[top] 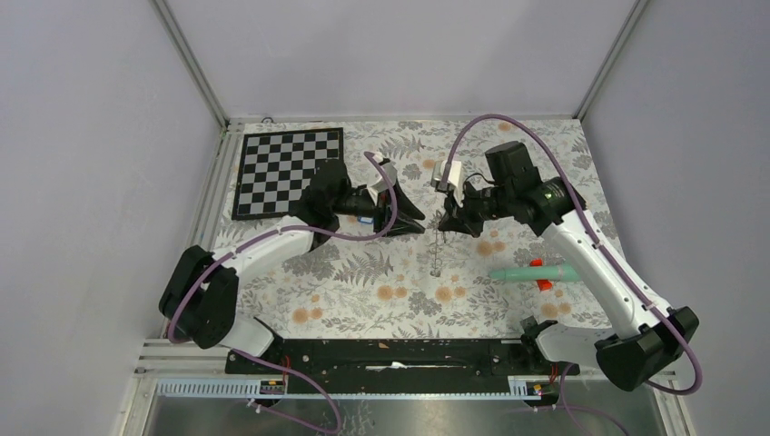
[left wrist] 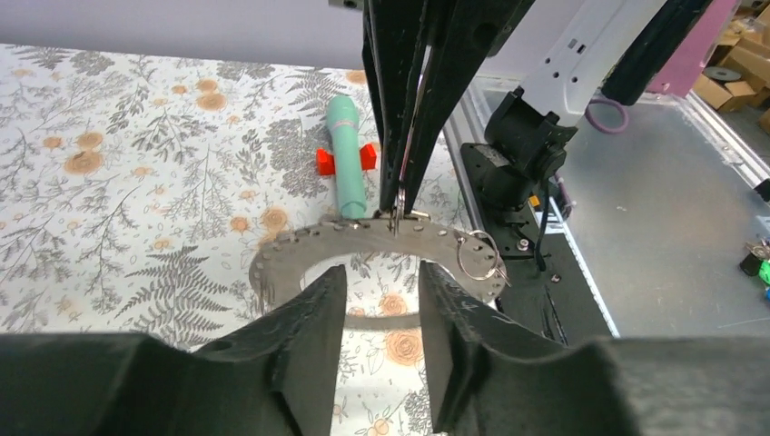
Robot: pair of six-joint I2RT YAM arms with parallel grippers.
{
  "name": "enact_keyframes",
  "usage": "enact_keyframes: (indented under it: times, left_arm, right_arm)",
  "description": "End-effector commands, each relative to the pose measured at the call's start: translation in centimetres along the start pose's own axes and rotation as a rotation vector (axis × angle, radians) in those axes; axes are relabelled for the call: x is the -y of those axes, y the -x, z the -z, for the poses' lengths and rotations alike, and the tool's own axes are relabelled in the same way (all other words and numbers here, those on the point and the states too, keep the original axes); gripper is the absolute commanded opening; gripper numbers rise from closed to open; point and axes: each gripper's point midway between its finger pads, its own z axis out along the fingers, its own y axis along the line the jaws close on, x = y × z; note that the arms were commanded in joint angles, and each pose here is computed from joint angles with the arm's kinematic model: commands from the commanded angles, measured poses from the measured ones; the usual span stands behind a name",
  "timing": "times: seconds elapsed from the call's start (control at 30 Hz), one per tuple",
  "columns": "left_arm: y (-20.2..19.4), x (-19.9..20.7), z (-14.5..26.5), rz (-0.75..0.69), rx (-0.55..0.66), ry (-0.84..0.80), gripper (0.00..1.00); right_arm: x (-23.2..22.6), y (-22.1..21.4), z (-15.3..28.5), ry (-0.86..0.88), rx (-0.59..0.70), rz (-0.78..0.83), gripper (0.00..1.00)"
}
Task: Put the keys on the keyring
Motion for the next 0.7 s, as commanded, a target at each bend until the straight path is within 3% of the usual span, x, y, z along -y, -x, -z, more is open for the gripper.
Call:
enact_keyframes:
  times: [0.0, 0.2, 0.4, 0.67]
  left_arm:
    - [1.3, -0.8, 0.1, -0.152, -0.052, 0.014, 0.43]
    - [1.3, -0.4, -1.1, -0.161, -0.068, -0.025, 0.51]
    - [1.2, 0.0, -2.5, -0.14, -0.068, -0.062, 0.53]
    - [0.7, 0.1, -3.2, -0.118, -0.066, -0.078, 0.41]
  right_arm:
    - [0.5, -0.5, 1.4, -0.038, -0.114, 0.016, 0.0]
    - [0.7, -0.8, 0.9, -0.031, -0.166, 0.002, 0.0]
    - [0.5, -0.3, 0.4, -0.015, -0.148, -0.004, 0.0]
    - [0.3, -0.4, -0.1, -0.001, -0.129, -0.011, 0.0]
